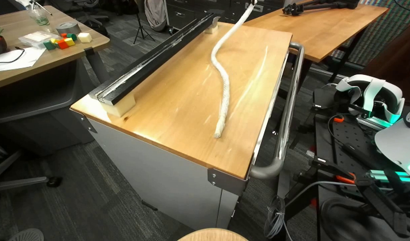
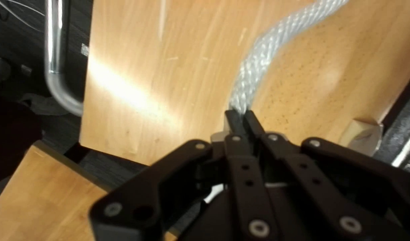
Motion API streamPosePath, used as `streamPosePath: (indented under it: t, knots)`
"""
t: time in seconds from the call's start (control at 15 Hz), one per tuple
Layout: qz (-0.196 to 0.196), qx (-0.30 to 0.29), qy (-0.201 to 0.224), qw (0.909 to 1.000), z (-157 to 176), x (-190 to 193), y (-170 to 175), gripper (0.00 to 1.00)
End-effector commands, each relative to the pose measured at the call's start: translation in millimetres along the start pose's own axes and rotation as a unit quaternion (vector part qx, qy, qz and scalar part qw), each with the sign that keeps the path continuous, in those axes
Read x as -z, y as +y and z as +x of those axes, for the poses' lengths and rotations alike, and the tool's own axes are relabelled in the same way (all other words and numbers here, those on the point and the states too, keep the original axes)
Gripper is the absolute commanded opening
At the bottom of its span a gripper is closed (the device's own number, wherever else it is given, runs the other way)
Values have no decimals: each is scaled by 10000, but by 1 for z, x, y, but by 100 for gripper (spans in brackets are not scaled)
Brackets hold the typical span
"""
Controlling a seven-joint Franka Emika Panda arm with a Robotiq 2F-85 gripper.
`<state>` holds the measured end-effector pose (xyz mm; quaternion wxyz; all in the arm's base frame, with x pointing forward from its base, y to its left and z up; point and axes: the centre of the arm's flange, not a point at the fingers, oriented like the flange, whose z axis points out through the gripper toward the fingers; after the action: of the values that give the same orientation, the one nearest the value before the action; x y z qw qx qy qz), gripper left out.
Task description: Put the white rope on the table
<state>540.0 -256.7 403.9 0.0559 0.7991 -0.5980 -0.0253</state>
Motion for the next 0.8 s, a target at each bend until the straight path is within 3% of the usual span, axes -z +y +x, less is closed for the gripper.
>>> streamPosePath:
  t: [0.0,0.2,0.27,0.33,0.53,0.73]
  knots:
    - [-240,-175,34,9996,-14,-26,38,1]
    - [-406,-305,-64,9987,-17,-64,61,1]
    - [-397,-340,-157,9985,-17,-77,67,31]
    - [-357,-392,-218,9984,-18,-85,74,32]
    - [-110,-446,-301,9985,-21,-96,90,53]
    - [504,-345,-284,9977,-26,-73,110,77]
